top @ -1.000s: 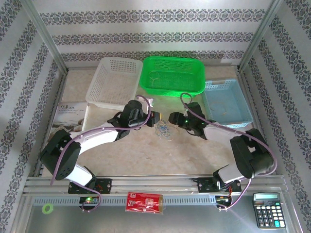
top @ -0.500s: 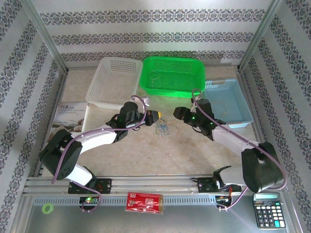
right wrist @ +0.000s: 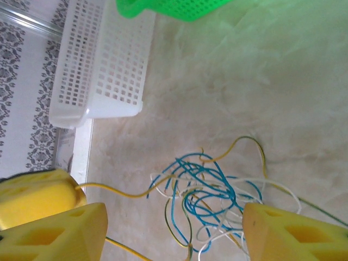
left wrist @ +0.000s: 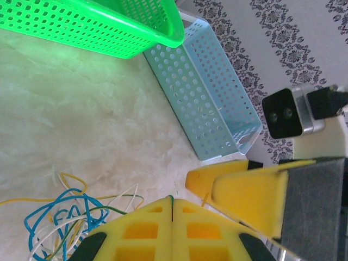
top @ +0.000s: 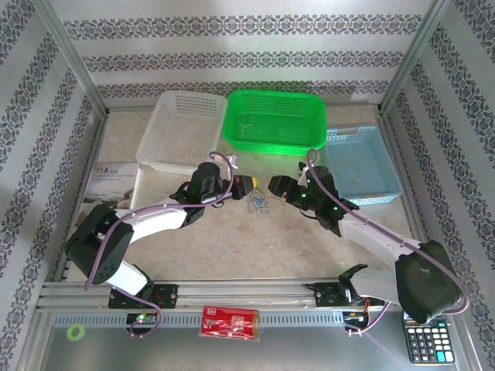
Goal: Untangle the cables
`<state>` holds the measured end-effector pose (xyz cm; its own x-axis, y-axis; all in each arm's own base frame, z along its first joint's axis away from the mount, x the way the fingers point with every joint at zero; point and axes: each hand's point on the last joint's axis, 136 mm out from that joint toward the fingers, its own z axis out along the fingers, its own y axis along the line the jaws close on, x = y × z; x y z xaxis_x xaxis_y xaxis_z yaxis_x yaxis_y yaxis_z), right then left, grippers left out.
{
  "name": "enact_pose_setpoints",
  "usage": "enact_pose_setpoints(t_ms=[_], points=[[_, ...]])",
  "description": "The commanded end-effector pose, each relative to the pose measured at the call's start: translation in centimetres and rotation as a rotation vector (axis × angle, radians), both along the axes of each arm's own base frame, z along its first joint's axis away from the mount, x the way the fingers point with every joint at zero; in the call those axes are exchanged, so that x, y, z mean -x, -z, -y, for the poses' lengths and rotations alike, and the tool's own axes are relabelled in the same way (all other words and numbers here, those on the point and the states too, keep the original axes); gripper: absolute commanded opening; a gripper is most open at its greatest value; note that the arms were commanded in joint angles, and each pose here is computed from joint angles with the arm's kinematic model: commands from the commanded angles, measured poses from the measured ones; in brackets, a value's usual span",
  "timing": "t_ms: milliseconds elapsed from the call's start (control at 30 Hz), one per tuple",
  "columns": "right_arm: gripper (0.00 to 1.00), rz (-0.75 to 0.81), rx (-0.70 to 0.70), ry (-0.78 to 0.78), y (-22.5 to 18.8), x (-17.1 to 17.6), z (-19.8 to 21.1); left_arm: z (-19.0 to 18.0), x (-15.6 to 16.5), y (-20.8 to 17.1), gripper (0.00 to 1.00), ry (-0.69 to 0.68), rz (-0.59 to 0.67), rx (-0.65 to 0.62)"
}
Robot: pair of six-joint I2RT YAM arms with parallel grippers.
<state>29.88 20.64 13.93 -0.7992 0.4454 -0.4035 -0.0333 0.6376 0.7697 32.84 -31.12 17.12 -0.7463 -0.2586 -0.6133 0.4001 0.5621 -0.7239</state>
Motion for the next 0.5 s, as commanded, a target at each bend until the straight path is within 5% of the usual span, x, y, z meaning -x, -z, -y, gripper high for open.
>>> enact_pose_setpoints(t_ms=[0, 267, 467], points=[[0.66, 0.0, -0.016, 0.038, 0.4, -0.4, -0.1, -0.2, -0.6, -0.8, 0.0, -0.013, 0.033, 0.036], [0.54, -0.015, -0.064, 0.026, 0.4, -0.3, -1.3, -0.7, -0.7, -0.5, 0.0, -0.034, 0.037, 0.02], [0.36, -0.019, -0.088, 0.009, 0.3, -0.6, -2.6, -0.9, -0.7, -0.1, 0.0, -0.047, 0.035, 0.017]])
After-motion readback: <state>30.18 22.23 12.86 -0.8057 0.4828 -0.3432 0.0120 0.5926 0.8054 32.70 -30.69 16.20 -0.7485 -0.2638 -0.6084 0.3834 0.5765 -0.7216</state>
